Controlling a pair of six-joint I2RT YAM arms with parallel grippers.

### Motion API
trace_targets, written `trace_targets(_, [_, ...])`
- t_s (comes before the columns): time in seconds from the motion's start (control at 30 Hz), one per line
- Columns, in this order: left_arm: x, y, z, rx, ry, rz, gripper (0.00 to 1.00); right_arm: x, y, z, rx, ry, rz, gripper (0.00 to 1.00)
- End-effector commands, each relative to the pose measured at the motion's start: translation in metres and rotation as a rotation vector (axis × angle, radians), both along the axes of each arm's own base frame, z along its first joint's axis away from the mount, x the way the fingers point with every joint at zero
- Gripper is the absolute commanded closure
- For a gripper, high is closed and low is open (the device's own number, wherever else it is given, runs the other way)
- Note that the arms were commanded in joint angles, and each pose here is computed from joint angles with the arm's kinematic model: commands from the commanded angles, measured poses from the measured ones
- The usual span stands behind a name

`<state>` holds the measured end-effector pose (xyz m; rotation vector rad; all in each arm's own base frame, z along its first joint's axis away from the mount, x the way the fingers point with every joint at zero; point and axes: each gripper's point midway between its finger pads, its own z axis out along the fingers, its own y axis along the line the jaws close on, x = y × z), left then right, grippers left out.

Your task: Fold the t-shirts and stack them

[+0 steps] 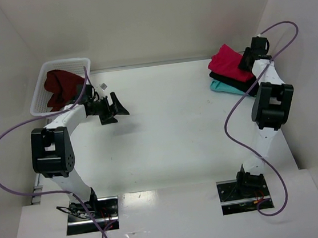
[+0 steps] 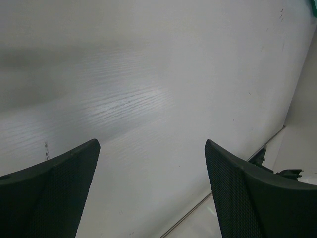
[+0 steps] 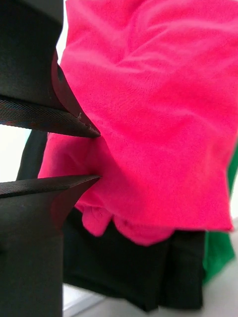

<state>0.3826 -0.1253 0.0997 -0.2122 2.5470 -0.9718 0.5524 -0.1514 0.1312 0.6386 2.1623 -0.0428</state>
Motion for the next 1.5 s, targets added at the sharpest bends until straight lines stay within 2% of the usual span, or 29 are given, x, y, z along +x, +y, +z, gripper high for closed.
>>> trace_targets(0.0, [0.004,0.001,0.009,-0.012,-0.036,0.007,0.06,0.011,0.006,-0.004,-0.013,-0.018,0.029,0.58])
trace_targets(0.23, [0.004,0.001,0.005,-0.008,-0.031,0.001,0.06,-0.017,-0.003,-0.037,-0.046,0.092,-0.041,0.58])
trace_targets(0.47, [0.001,0.0,0.012,-0.011,-0.045,-0.01,0.06,-0.044,-0.008,-0.022,-0.088,0.107,-0.091,0.57])
trace_targets(0.5, [0.001,0.0,0.016,-0.008,-0.063,-0.016,0.06,-0.044,-0.008,-0.002,-0.097,0.07,-0.093,0.54])
trace_targets(0.53, [0.004,0.0,0.024,-0.008,-0.086,-0.016,0.06,-0.044,-0.008,0.009,-0.095,0.046,-0.1,0.39])
trace_targets(0.6, [0.002,0.0,0.03,-0.008,-0.094,-0.016,0.06,-0.046,-0.006,0.035,-0.1,-0.005,-0.096,0.27])
trace_targets(0.63, [0.003,0.0,0.041,-0.008,-0.126,-0.017,0.06,-0.048,-0.004,0.067,-0.107,-0.065,-0.091,0.15])
trace_targets(0.7, [0.003,0.0,0.049,-0.008,-0.148,-0.017,0.06,-0.054,-0.002,0.096,-0.108,-0.107,-0.099,0.0])
trace_targets(0.73, [0.004,0.0,0.061,-0.008,-0.18,-0.017,0.06,-0.058,0.009,0.13,-0.107,-0.179,-0.071,0.0])
trace_targets(0.83, [0.004,0.002,0.082,0.007,-0.231,-0.015,0.06,-0.072,0.035,0.165,-0.118,-0.255,-0.029,0.0])
trace_targets(0.87, [0.007,0.005,0.089,0.026,-0.262,-0.014,0.06,-0.088,0.041,0.192,-0.141,-0.309,-0.042,0.0])
trace_targets(0.97, [0.008,0.021,0.111,0.123,-0.339,0.046,0.06,-0.112,0.058,0.209,-0.135,-0.375,-0.026,0.0])
trace_targets(1.0, [0.011,0.031,0.117,0.175,-0.363,0.08,0.06,-0.128,0.065,0.23,-0.114,-0.435,-0.022,0.0])
trace_targets(1.2, [-0.001,0.053,0.176,0.276,-0.533,0.182,0.05,-0.182,0.081,0.242,-0.078,-0.514,-0.01,0.0])
trace_targets(1.23, [-0.007,0.055,0.186,0.28,-0.563,0.195,0.05,-0.187,0.086,0.23,-0.054,-0.493,0.003,0.0])
trace_targets(1.37, [-0.024,0.057,0.203,0.282,-0.611,0.209,0.04,-0.206,0.097,0.22,-0.012,-0.513,0.022,0.0])
trace_targets(1.47, [-0.038,0.056,0.207,0.273,-0.636,0.206,0.04,-0.209,0.097,0.201,-0.002,-0.454,0.019,0.0])
